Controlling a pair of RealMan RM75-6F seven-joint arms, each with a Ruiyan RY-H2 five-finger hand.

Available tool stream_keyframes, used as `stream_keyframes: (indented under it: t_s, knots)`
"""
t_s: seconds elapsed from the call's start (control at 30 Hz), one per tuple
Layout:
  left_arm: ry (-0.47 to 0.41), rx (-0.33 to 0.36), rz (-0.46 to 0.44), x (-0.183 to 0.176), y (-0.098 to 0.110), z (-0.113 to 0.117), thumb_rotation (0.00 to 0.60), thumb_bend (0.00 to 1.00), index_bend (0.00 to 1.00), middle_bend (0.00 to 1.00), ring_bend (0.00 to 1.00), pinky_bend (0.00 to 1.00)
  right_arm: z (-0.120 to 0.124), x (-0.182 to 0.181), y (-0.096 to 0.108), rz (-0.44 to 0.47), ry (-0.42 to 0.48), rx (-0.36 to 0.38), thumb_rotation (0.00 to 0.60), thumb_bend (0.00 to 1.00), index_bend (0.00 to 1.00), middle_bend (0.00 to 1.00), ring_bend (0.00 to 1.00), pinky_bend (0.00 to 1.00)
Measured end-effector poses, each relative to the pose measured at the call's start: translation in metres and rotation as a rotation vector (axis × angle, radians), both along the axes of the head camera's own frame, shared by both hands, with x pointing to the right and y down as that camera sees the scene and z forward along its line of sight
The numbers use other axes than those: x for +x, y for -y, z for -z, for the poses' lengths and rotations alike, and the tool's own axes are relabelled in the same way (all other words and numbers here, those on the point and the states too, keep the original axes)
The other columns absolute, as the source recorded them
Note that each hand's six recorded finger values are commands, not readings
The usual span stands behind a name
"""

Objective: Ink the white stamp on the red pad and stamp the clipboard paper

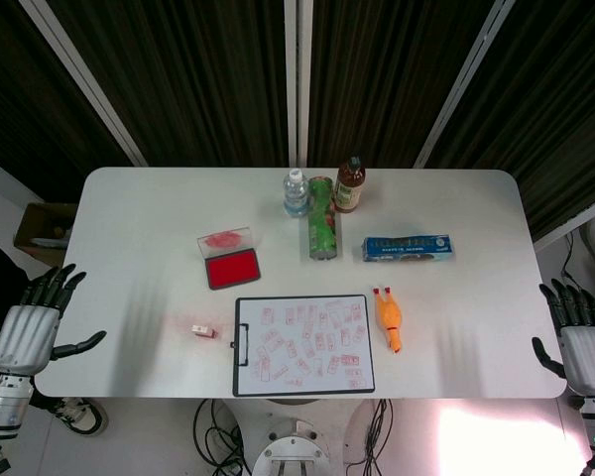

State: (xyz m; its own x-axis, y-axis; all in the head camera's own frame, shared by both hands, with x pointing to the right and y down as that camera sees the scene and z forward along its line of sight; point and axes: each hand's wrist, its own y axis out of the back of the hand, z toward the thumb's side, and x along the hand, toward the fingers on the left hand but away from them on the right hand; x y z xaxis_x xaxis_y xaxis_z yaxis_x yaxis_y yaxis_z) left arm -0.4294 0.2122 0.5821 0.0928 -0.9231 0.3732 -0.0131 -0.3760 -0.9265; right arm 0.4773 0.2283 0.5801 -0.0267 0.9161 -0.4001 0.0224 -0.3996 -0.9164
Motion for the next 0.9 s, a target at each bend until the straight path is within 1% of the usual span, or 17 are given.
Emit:
stream_keyframes:
  t_s: [0.4, 0.53, 0.7, 0.77, 0.8, 0.83, 0.87, 0.9]
  knots:
    - [-0.015, 0.000, -0.007, 0.002, 0.000, 0.000, 0.000, 0.00, 0.11, 0.06, 0.05, 0.15, 0.002, -0.001, 0.002, -0.001, 0.014, 0.013, 0.600, 0.28, 0.00, 0.00, 0.00, 0.00]
    - [-0.023, -0.001, -0.017, 0.005, 0.001, 0.001, 0.040, 0.00, 0.11, 0.06, 0.05, 0.15, 0.003, -0.001, 0.003, -0.003, 0.016, 0.017, 0.600, 0.28, 0.00, 0.00, 0.00, 0.00]
    - [-0.039, -0.010, -0.034, 0.010, 0.002, -0.001, 0.071, 0.00, 0.11, 0.07, 0.05, 0.15, 0.004, -0.001, 0.004, -0.006, 0.020, 0.023, 0.600, 0.28, 0.00, 0.00, 0.00, 0.00]
    - [-0.044, -0.019, -0.042, 0.012, 0.002, -0.002, 0.092, 0.00, 0.11, 0.07, 0.05, 0.15, 0.004, 0.000, 0.005, -0.006, 0.021, 0.023, 0.600, 0.28, 0.00, 0.00, 0.00, 0.00]
    - [-0.049, -0.025, -0.050, 0.014, 0.002, -0.003, 0.120, 0.00, 0.11, 0.07, 0.05, 0.15, 0.004, 0.000, 0.005, -0.007, 0.022, 0.023, 0.600, 0.28, 0.00, 0.00, 0.00, 0.00]
    - [-0.051, -0.029, -0.057, 0.016, 0.002, -0.004, 0.167, 0.00, 0.11, 0.07, 0.05, 0.15, 0.005, 0.000, 0.005, -0.009, 0.025, 0.024, 0.600, 0.28, 0.00, 0.00, 0.00, 0.00]
    - [-0.054, -0.033, -0.066, 0.018, 0.002, -0.004, 0.199, 0.00, 0.11, 0.07, 0.05, 0.15, 0.005, 0.001, 0.005, -0.011, 0.027, 0.025, 0.600, 0.28, 0.00, 0.00, 0.00, 0.00]
    - [-0.058, -0.039, -0.079, 0.021, 0.001, -0.006, 0.260, 0.00, 0.11, 0.07, 0.05, 0.15, 0.005, 0.002, 0.005, -0.015, 0.028, 0.026, 0.600, 0.28, 0.00, 0.00, 0.00, 0.00]
